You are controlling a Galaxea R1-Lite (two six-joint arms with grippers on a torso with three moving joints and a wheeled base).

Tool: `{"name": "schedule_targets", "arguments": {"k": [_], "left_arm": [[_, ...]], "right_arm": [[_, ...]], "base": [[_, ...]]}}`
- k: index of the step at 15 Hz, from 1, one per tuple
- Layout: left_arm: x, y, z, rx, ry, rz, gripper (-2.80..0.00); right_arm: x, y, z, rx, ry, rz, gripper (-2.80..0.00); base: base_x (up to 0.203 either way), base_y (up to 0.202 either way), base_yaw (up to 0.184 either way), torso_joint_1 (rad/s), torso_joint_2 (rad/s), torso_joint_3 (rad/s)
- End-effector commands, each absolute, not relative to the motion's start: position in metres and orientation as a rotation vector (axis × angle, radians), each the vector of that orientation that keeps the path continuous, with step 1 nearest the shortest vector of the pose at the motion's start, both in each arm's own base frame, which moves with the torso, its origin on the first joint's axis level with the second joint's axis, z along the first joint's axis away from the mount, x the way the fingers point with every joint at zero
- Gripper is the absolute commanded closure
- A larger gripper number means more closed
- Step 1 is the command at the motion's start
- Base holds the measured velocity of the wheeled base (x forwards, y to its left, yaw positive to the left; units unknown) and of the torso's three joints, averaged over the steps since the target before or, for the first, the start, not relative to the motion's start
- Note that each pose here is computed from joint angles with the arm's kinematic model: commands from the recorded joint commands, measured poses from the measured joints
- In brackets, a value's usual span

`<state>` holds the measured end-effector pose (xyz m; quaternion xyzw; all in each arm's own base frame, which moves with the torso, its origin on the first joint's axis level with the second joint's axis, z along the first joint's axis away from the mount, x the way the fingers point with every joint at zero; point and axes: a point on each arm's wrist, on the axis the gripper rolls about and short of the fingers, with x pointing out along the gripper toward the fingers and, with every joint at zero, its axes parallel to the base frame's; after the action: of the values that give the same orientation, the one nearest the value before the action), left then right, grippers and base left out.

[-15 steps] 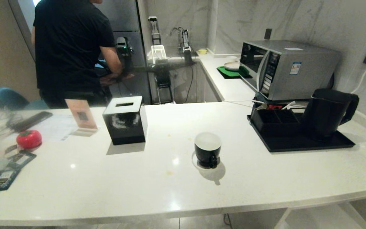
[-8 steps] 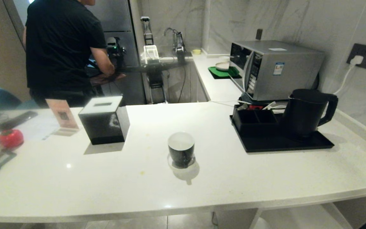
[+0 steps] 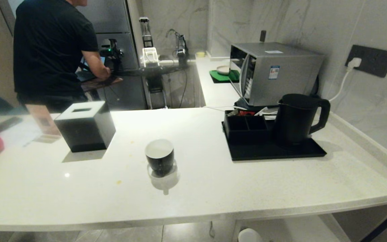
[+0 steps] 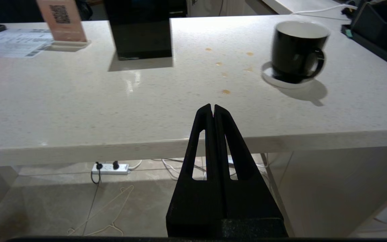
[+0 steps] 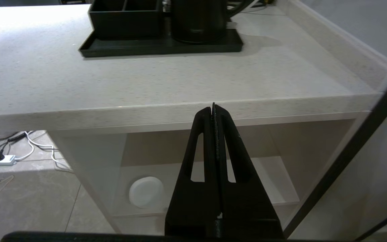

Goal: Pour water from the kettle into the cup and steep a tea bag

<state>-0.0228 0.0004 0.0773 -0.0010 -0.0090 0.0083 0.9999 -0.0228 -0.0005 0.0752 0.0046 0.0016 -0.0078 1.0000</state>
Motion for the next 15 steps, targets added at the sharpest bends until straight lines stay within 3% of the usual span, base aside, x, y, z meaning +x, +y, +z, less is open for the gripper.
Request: {"name": "schedule_targets", "arguments": {"k": [1, 15], "left_arm": [[-0.0228, 0.0004, 0.0774, -0.002, -0.018, 0.017, 0.00], [-0.0227, 0.0004, 0.0774, -0.002, -0.017, 0.017, 0.00]], "right_arm": [[-0.0228, -0.0005, 0.0752, 0.009, 0.003, -0.015, 0.00], [-0.0228, -0.0005, 0.0752, 0.009, 0.003, -0.015, 0.00]], "base": [[0.000, -0.122, 0.002, -0.001, 0.00, 0.003], [0.000, -0.005, 0.001, 0.000, 0.00, 0.000]]}}
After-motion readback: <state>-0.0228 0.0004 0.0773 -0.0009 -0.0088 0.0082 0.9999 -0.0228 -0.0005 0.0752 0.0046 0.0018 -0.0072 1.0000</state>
